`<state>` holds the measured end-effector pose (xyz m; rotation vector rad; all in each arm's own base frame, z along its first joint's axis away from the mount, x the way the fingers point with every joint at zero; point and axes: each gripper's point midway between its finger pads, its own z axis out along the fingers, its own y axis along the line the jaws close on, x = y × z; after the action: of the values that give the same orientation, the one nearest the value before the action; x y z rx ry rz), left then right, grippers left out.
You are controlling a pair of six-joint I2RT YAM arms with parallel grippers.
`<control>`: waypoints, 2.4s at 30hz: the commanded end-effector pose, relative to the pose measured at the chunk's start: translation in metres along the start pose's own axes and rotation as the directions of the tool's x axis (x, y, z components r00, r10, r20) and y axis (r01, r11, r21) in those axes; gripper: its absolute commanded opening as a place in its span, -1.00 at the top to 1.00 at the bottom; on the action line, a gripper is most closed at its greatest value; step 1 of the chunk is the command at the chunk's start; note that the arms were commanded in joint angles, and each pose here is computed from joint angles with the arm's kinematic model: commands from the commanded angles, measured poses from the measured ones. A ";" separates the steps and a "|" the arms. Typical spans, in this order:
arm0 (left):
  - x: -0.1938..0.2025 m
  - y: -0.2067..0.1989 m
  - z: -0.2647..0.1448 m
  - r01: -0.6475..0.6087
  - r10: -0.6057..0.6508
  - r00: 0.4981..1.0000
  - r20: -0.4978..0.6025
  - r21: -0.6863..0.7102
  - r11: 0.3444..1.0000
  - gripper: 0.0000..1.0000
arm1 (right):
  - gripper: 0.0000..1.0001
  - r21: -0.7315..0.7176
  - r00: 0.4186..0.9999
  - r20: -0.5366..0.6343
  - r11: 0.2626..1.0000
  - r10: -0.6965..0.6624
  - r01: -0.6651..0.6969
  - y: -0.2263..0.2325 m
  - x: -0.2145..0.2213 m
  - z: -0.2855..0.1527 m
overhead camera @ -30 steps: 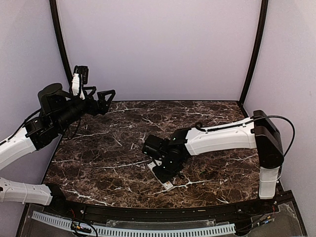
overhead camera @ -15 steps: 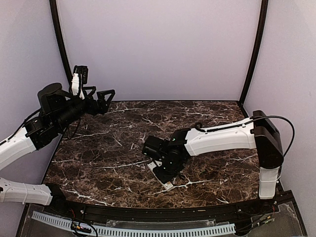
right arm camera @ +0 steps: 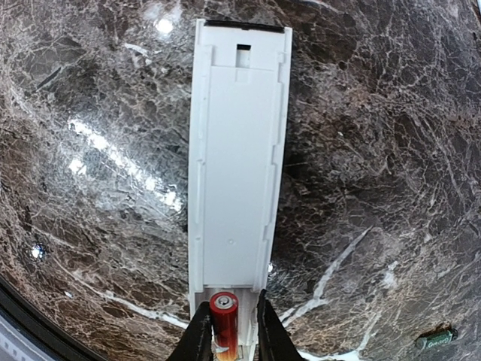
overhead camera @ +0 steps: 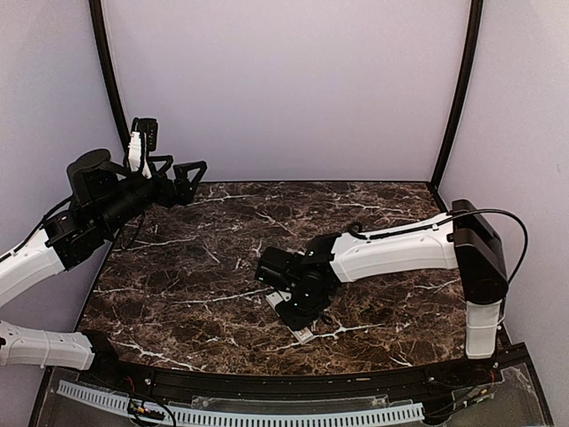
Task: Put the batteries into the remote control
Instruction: Load the battery into the battery compartment, then adjust the remote control without the battery cover at the center of the board.
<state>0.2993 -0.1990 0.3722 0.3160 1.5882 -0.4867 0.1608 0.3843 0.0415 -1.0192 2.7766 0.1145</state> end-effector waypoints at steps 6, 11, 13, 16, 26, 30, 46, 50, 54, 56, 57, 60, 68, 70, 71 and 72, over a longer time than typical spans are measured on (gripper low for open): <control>0.002 0.001 -0.004 0.013 -0.013 1.000 -0.004 0.010 1.000 -0.98 | 0.48 0.020 0.999 -0.019 0.999 -0.027 0.027 0.002 0.003 -0.007; 0.002 0.001 -0.004 0.012 -0.012 1.000 -0.002 0.011 1.000 -0.98 | 0.44 0.004 0.999 -0.037 1.000 -0.028 0.028 0.003 0.009 -0.003; 0.002 0.001 -0.004 0.012 -0.012 1.000 -0.002 0.010 1.000 -0.98 | 0.43 -0.005 0.999 -0.044 1.000 -0.027 0.027 0.005 0.011 0.000; 0.002 0.001 -0.004 0.013 -0.013 1.000 -0.003 0.011 1.000 -0.98 | 0.42 -0.005 0.998 -0.052 1.000 -0.027 0.026 0.004 0.014 0.005; 0.003 0.001 -0.003 0.015 -0.015 1.000 -0.005 0.011 1.000 -0.98 | 0.49 -0.020 0.997 -0.077 1.000 -0.020 0.018 0.005 0.022 0.012; 0.003 0.002 -0.003 0.016 -0.016 1.000 -0.005 0.010 1.000 -0.98 | 0.46 -0.031 0.996 -0.090 0.999 -0.017 0.014 0.006 0.026 0.009; 0.145 -0.108 -0.020 -0.231 0.468 0.877 -0.114 0.753 0.617 -0.97 | 0.17 -0.172 0.999 0.042 0.984 -0.032 0.039 0.007 0.009 -0.045; 0.189 -0.113 -0.033 -0.302 0.594 0.803 -0.035 0.837 0.457 -0.98 | 0.09 -0.254 0.996 0.090 0.967 0.015 0.008 0.002 0.016 -0.056; 0.255 -0.123 -0.034 -0.228 0.782 0.618 -0.088 0.931 0.285 -0.98 | 0.04 -0.298 0.987 0.132 0.953 0.093 -0.049 -0.017 0.021 -0.060; 0.276 -0.133 -0.029 -0.229 0.827 0.561 -0.040 0.952 0.202 -0.98 | -0.03 -0.317 0.982 0.148 0.946 0.115 -0.063 -0.024 0.024 -0.058; 0.290 -0.138 -0.026 -0.244 0.855 0.519 0.007 0.960 0.140 -0.98 | -0.06 -0.329 0.980 0.156 0.942 0.121 -0.064 -0.027 0.026 -0.057; 0.304 -0.144 -0.011 -0.264 0.880 0.470 0.067 0.962 0.068 -0.98 | -0.14 -0.342 0.978 0.159 0.936 0.138 -0.076 -0.036 0.032 -0.052; 0.344 -0.161 0.010 -0.191 0.896 0.433 0.093 0.982 -0.010 -0.98 | -0.19 -0.371 0.968 0.167 0.921 0.189 -0.116 -0.046 0.036 -0.049; 0.350 -0.161 0.011 -0.192 0.896 0.435 0.090 0.981 -0.005 -0.98 | -0.16 -0.381 0.961 0.179 0.916 0.211 -0.130 -0.047 0.034 -0.053; 0.351 -0.162 0.013 -0.200 0.894 0.438 0.094 0.980 -0.006 -0.97 | -0.15 -0.386 0.957 0.185 0.912 0.223 -0.138 -0.047 0.033 -0.055; 0.355 -0.161 0.012 -0.193 0.896 0.436 0.091 0.981 -0.006 -0.96 | -0.13 -0.393 0.952 0.196 0.908 0.235 -0.143 -0.047 0.031 -0.057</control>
<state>0.2118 -0.3789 0.0484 2.2608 1.3271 -0.5551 0.1525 0.3127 0.0724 -0.8151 2.7417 0.6749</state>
